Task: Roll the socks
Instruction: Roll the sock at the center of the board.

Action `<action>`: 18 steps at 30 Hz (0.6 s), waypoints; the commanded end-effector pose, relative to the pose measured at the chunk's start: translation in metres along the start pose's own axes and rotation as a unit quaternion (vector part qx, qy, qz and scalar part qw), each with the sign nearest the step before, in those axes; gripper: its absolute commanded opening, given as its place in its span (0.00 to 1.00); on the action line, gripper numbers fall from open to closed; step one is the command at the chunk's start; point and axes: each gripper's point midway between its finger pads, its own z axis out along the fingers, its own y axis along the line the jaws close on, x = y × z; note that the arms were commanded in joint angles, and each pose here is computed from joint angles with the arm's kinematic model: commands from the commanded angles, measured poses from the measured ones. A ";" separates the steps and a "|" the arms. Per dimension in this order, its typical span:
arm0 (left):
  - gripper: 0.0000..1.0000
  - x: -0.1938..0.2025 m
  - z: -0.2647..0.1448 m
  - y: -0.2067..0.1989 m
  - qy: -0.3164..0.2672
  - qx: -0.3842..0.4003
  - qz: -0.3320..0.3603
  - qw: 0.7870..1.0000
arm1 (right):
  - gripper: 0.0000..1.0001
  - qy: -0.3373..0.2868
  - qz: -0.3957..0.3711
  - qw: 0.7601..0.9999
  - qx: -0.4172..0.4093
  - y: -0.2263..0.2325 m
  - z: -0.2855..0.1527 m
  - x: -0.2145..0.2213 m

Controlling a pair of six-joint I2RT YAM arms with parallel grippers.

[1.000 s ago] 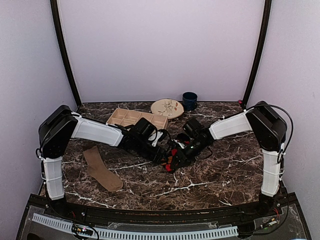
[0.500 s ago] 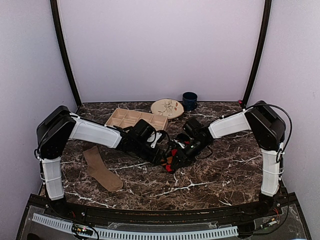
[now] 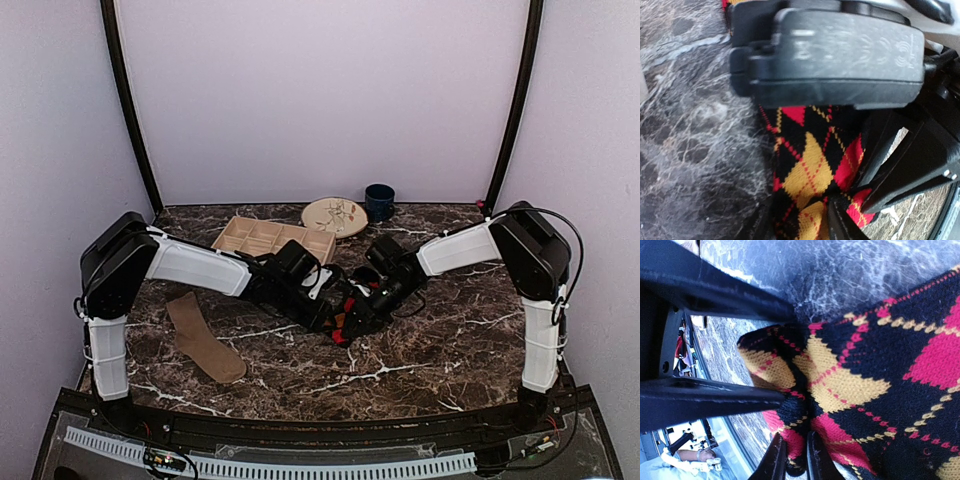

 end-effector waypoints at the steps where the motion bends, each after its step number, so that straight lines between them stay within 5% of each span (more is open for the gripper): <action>1: 0.38 0.073 0.019 0.016 0.125 -0.025 -0.020 0.992 | 0.16 0.004 0.010 1.000 0.017 -0.010 -0.001 0.001; 6: 0.28 0.075 0.021 0.017 0.132 -0.026 -0.023 0.991 | 0.18 0.003 0.013 1.000 0.023 -0.013 0.000 0.002; 10: 0.08 0.078 0.023 0.017 0.141 -0.025 -0.025 0.989 | 0.21 -0.005 0.010 0.999 0.030 -0.014 -0.002 0.000; 18: 0.01 0.082 0.028 0.018 0.158 -0.026 -0.037 0.986 | 0.30 -0.028 -0.006 0.997 0.075 -0.021 -0.012 -0.005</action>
